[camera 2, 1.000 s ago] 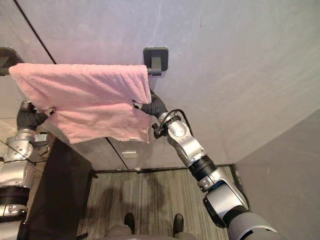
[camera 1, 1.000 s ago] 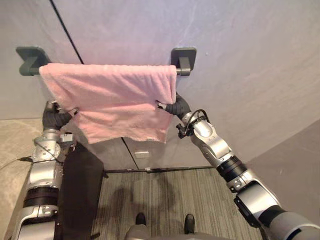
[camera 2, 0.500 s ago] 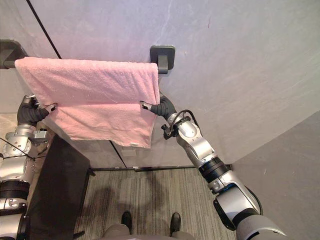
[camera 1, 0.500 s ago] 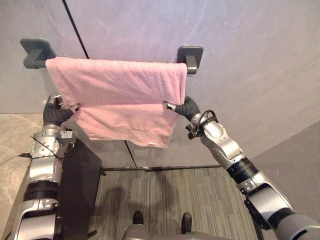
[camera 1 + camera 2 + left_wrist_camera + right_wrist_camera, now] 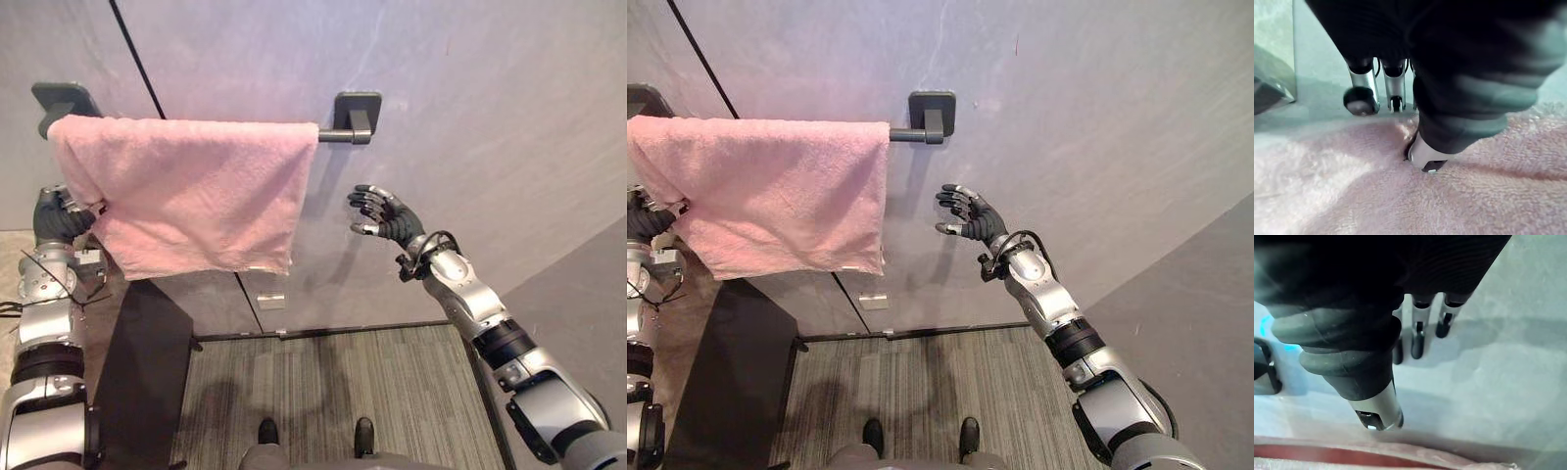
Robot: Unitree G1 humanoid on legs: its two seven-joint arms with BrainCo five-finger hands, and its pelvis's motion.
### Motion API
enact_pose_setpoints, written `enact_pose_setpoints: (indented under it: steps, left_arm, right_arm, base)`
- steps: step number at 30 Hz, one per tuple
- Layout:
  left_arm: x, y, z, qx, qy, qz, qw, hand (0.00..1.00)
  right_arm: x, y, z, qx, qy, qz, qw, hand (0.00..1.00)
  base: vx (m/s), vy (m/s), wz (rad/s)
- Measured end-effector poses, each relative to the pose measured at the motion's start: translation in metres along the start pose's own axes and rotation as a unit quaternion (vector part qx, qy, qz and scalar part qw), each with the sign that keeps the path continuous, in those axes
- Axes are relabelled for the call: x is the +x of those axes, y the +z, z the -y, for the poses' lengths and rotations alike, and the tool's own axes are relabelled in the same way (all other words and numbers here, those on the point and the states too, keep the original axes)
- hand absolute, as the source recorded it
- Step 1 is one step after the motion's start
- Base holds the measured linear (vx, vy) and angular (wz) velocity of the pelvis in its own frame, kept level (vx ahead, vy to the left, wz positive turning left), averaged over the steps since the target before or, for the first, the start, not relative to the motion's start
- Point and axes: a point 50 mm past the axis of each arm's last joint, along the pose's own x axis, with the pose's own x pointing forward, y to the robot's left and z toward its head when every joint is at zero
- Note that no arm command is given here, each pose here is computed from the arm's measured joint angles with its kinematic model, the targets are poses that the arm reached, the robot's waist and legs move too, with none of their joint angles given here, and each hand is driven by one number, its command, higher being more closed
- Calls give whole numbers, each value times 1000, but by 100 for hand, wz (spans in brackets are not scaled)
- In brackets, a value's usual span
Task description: Organize washtable
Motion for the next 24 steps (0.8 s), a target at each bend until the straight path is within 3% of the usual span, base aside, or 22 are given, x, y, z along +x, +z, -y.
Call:
enact_pose_setpoints:
  steps: [8,16,19,22,24]
  left_arm:
    - [-17,-30,1,20,-47,-70,996,0]
    - [-24,-23,8,-2,-108,-52,993,0]
    - [-22,-14,8,-5,-111,-34,993,0]
    - [-19,3,5,-13,-99,2,995,0]
    - [-18,12,-8,-24,-52,23,998,0]
  right_arm:
    - [-14,-15,5,14,-14,-19,1000,0]
    - [-33,-19,31,23,-62,-23,998,0]
    - [-44,-14,46,28,-104,-9,994,0]
    - [-62,7,84,40,-220,43,974,0]
    - [-75,30,103,41,-290,100,951,0]
  base:
    - [-4,-1,2]
    - [-30,0,12]
    - [-11,-4,22]
    - [-12,1,23]
    - [-12,-2,18]
